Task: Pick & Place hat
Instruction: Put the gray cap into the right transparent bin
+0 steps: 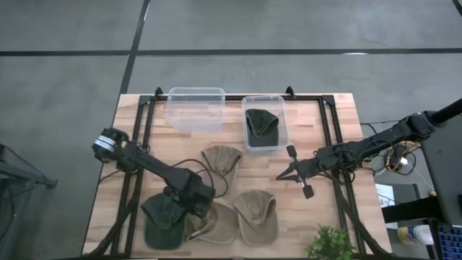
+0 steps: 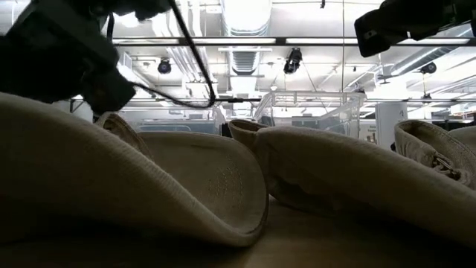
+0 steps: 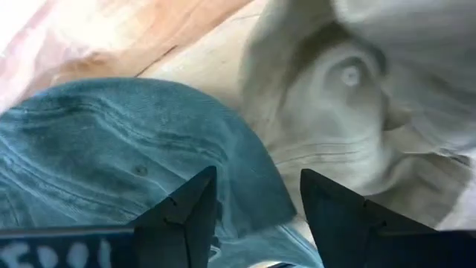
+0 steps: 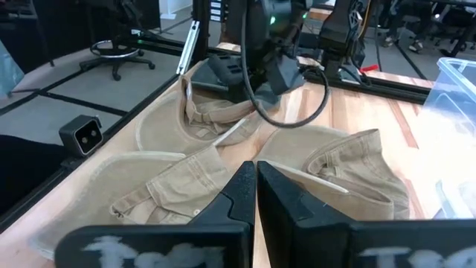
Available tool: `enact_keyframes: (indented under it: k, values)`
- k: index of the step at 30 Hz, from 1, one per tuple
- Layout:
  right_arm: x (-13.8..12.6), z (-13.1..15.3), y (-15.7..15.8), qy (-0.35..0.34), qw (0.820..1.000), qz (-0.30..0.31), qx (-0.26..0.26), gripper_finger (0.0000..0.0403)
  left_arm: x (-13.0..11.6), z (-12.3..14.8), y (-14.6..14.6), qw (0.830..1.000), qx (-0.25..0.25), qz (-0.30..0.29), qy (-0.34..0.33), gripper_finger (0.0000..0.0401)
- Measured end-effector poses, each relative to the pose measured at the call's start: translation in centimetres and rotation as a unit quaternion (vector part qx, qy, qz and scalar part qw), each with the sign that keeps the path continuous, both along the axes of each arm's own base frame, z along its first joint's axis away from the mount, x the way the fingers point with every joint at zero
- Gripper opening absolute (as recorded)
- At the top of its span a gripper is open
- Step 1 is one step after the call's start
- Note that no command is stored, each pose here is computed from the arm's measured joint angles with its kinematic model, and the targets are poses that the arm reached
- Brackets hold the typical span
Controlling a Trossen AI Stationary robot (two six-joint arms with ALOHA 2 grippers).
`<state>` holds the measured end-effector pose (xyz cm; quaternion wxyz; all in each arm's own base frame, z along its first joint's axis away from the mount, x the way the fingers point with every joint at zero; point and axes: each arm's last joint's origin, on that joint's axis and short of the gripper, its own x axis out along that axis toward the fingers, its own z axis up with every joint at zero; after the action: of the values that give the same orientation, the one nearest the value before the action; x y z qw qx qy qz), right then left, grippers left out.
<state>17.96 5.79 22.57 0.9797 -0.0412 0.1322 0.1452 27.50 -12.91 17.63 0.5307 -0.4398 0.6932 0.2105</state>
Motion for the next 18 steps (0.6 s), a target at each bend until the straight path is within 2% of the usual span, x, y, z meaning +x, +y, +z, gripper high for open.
enact_keyframes:
  k: [4, 10, 18]
  values:
    - [0.0, 0.0, 0.0, 0.001, 1.000, -0.001, 0.002, 0.0009, 0.0, -0.8, 0.0, 1.000, 0.008, -0.008, 0.015, 0.0134]
    - [0.0, 0.0, 0.0, 0.001, 1.000, -0.001, 0.005, 0.0009, 0.0, -0.7, 0.1, 0.999, 0.020, -0.042, -0.006, 0.0020]
    - [0.0, 0.0, 0.0, 0.004, 1.000, -0.005, 0.016, 0.0009, -0.9, 0.9, 1.0, 0.997, 0.034, -0.069, -0.015, 0.0006]
